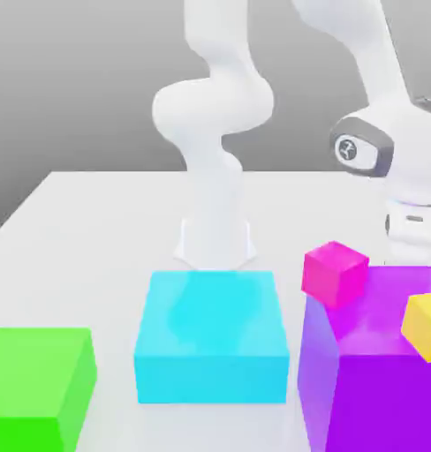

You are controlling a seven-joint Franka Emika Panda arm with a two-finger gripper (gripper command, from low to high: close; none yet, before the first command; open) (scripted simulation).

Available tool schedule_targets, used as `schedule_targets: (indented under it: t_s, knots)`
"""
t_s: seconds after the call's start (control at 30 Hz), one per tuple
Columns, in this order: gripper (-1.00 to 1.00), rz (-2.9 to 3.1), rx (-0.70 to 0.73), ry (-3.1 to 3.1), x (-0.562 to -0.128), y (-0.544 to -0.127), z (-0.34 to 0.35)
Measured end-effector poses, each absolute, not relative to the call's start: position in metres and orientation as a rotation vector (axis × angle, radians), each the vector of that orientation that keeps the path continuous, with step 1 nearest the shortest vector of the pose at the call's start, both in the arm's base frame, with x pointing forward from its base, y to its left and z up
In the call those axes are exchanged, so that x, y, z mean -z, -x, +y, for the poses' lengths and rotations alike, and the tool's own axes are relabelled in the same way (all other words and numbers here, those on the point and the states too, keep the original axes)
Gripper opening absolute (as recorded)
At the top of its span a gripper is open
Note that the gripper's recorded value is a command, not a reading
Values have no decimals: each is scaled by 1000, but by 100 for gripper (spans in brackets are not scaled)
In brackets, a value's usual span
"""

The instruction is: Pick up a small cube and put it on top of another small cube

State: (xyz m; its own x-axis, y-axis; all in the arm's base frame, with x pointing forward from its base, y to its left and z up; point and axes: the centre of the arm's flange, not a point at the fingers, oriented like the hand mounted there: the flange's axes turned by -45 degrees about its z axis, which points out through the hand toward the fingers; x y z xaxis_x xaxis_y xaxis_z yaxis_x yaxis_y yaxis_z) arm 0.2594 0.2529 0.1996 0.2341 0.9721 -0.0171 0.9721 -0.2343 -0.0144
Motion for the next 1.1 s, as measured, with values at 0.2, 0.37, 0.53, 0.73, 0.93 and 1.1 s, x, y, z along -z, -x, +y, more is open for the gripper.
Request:
schedule_targets:
  t_s: [0.2,0.37,0.53,0.73,0.93,1.1]
  knots:
    - [0,-1897,8,2508,-167,-272,235]
    - [-100,-1893,1,2507,-133,-269,233]
    - [-100,-1893,0,2508,-133,-269,233]
    - [-100,-1898,7,2508,-159,-272,235]
    - [-100,-1911,-13,2496,-193,-266,235]
    - [-100,-2021,-24,2364,-222,-256,283]
